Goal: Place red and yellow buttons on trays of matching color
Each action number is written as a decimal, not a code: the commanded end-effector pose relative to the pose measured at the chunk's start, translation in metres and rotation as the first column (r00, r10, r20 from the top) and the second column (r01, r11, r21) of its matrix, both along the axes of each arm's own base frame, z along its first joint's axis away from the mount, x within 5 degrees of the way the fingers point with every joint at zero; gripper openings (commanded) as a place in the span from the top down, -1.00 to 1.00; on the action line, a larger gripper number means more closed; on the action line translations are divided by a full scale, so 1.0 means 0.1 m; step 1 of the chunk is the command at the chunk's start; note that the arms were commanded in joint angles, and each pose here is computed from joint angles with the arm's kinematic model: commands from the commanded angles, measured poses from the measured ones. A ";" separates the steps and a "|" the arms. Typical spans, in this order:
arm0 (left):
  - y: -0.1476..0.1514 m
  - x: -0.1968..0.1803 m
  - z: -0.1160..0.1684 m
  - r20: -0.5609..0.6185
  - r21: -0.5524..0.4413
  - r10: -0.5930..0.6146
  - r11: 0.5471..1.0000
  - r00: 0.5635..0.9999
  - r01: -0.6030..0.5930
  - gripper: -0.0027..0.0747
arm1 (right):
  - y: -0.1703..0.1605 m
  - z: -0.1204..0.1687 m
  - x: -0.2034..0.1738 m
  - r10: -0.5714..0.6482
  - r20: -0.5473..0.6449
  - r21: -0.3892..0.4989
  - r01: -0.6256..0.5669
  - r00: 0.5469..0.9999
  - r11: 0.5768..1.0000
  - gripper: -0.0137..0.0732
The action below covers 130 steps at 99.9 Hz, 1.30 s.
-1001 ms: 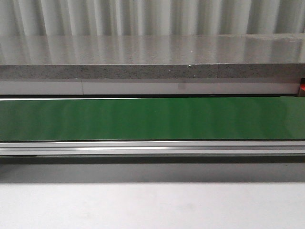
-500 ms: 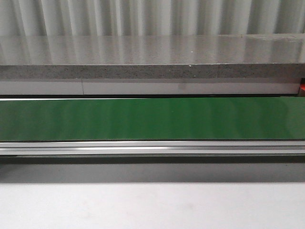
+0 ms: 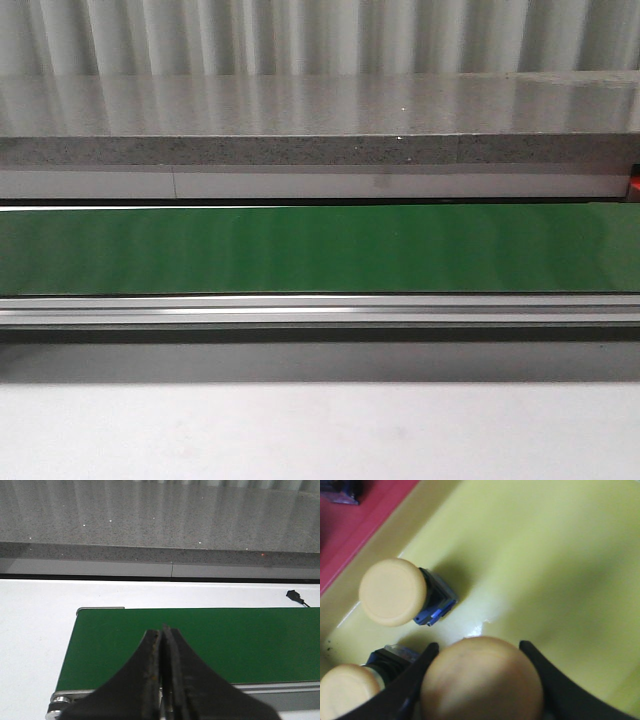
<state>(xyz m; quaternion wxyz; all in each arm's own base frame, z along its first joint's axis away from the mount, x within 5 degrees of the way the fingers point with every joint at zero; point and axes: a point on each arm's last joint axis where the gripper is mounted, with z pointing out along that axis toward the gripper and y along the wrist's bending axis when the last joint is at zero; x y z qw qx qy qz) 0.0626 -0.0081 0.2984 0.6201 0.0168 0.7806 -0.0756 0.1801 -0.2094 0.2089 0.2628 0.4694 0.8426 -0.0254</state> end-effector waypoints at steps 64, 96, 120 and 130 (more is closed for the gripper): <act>-0.01 0.01 0.15 0.091 -0.022 -0.014 1.000 0.996 0.016 0.98 | -0.15 -0.32 0.09 -0.070 -0.028 0.082 0.072 0.997 0.994 -0.57; -0.01 0.01 0.15 0.091 -0.022 -0.014 1.000 0.996 0.016 0.98 | -0.01 0.17 0.00 -0.056 0.071 -0.012 0.057 0.996 0.998 -0.74; -0.01 0.01 0.15 0.091 -0.022 -0.014 1.000 0.996 0.016 0.98 | 0.17 0.56 -0.11 -0.030 0.154 -0.103 0.046 0.988 0.994 -0.73; -0.01 0.01 0.15 0.091 -0.022 -0.014 1.000 0.996 0.016 0.98 | 0.29 0.68 -0.08 0.005 0.189 -0.127 0.019 0.982 0.992 -0.73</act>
